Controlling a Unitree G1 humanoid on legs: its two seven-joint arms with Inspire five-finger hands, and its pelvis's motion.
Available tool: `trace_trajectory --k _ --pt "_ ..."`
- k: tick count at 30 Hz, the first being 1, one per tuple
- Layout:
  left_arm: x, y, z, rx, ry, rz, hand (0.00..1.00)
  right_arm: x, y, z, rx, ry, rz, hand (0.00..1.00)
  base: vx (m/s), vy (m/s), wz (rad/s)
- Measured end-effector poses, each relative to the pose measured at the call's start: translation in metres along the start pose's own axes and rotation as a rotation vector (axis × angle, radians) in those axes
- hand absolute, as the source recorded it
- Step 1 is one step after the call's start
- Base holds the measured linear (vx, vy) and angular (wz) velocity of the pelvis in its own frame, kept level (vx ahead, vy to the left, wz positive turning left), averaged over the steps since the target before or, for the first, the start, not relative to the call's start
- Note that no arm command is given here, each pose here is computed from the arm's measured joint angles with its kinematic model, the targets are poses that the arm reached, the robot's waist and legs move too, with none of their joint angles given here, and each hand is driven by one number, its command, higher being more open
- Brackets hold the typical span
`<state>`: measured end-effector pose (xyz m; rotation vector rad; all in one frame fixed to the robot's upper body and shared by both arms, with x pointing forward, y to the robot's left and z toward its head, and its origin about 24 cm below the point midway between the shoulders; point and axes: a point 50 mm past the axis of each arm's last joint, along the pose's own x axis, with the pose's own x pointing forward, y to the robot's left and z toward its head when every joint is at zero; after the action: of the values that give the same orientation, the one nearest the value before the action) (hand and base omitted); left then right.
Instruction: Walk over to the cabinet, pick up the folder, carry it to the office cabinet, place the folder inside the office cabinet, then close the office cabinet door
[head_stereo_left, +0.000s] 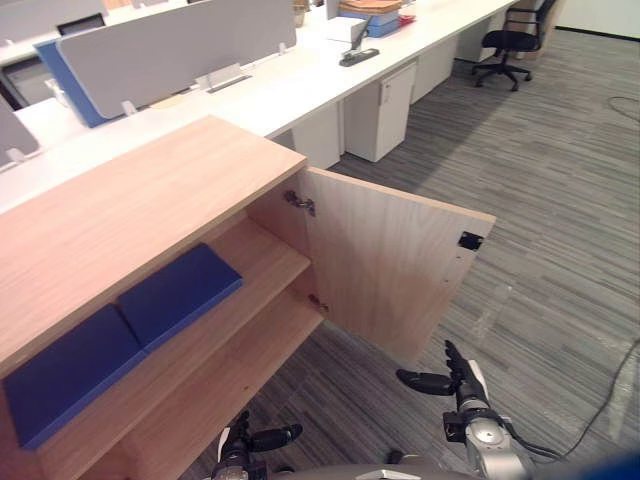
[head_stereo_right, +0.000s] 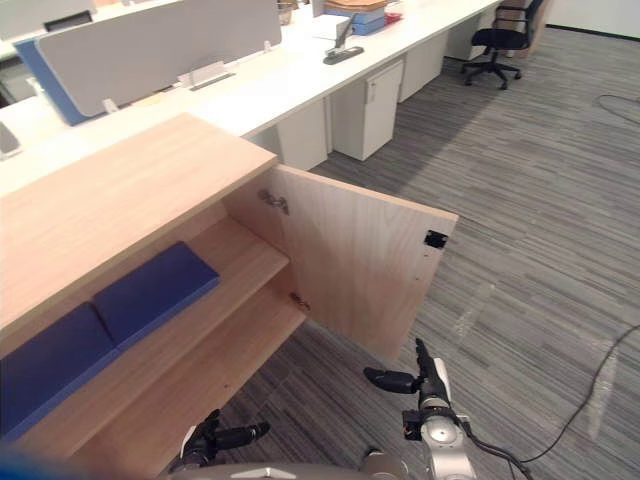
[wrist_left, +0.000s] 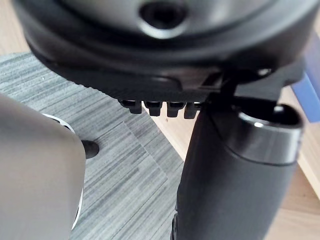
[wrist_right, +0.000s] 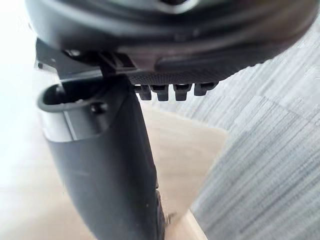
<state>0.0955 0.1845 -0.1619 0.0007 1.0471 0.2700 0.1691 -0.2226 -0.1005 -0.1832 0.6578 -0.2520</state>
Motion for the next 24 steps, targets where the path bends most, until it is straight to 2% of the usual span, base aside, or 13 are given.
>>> trace_trajectory --k 5,8,14,19,24 --pt "0.001 0.002 0.001 0.026 0.006 -0.003 1.00 0.001 -0.016 0.002 0.066 -0.004 -0.101 1.00 0.12 -0.024 -0.10" --pt "0.001 0.003 -0.001 0.028 0.009 0.000 1.00 0.005 -0.019 0.018 0.079 -0.060 -0.120 1.00 0.07 0.066 0.03" --pt "0.001 0.006 -0.002 0.034 0.014 0.007 1.00 0.023 -0.021 0.068 0.140 -0.193 -0.129 1.00 -0.03 0.058 0.04" --pt "0.001 0.013 -0.003 0.039 0.015 0.020 1.00 0.038 -0.046 0.125 0.127 -0.328 -0.187 1.00 -0.09 0.054 0.07" --pt "0.001 0.017 -0.003 0.033 0.016 0.030 1.00 0.045 -0.053 0.163 0.185 -0.403 -0.210 1.00 -0.01 0.013 -0.01"
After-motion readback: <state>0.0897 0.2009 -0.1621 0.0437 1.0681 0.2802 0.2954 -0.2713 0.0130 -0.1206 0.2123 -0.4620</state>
